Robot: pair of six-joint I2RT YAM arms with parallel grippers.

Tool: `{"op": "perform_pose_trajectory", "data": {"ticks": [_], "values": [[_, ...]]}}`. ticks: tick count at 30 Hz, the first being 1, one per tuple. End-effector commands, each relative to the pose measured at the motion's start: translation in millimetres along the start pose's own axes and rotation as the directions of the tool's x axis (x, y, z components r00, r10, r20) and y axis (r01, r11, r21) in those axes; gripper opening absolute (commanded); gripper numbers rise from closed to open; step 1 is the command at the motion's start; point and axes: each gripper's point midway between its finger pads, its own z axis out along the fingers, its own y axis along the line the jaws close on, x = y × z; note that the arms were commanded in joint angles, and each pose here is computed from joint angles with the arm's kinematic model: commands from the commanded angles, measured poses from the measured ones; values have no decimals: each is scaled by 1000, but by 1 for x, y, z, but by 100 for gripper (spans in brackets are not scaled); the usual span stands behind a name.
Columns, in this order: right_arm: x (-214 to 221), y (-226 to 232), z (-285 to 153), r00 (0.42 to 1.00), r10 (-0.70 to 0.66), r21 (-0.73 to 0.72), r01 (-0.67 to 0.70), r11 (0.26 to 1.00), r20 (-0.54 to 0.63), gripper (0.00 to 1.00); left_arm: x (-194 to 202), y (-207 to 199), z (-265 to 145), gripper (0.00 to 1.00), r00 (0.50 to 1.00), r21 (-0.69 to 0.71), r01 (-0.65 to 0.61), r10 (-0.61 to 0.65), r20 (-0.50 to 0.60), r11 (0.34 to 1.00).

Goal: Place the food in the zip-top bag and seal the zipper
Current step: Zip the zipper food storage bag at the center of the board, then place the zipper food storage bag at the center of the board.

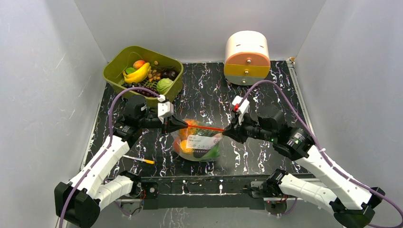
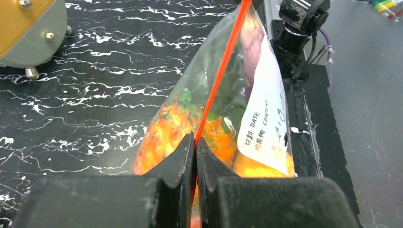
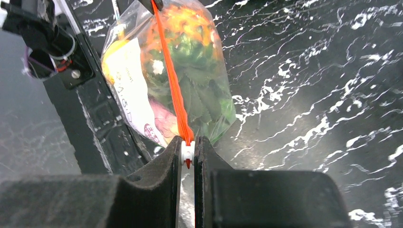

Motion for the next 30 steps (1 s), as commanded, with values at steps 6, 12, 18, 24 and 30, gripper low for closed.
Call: {"op": "perform_pose_trajectory", "data": {"ticks": [6, 12, 18, 24, 30], "values": [[22, -50, 12, 939, 329, 307, -344, 887, 100, 0, -3, 44, -11, 0, 998, -189, 50, -55, -20, 981], [32, -55, 36, 915, 377, 284, -403, 870, 143, 0, -13, 55, -7, 40, 995, -203, 98, -100, 1, 974], [57, -83, 42, 893, 422, 372, -450, 812, 159, 0, -40, 61, -12, 50, 998, -246, 56, -45, 49, 968], [57, -124, 43, 890, 412, 445, -454, 772, 193, 15, -41, 66, -13, 51, 994, -279, 103, -92, 54, 955], [65, -152, 39, 871, 452, 525, -480, 703, 192, 46, -34, 59, -19, 55, 992, -308, 123, -117, 37, 943]]}}
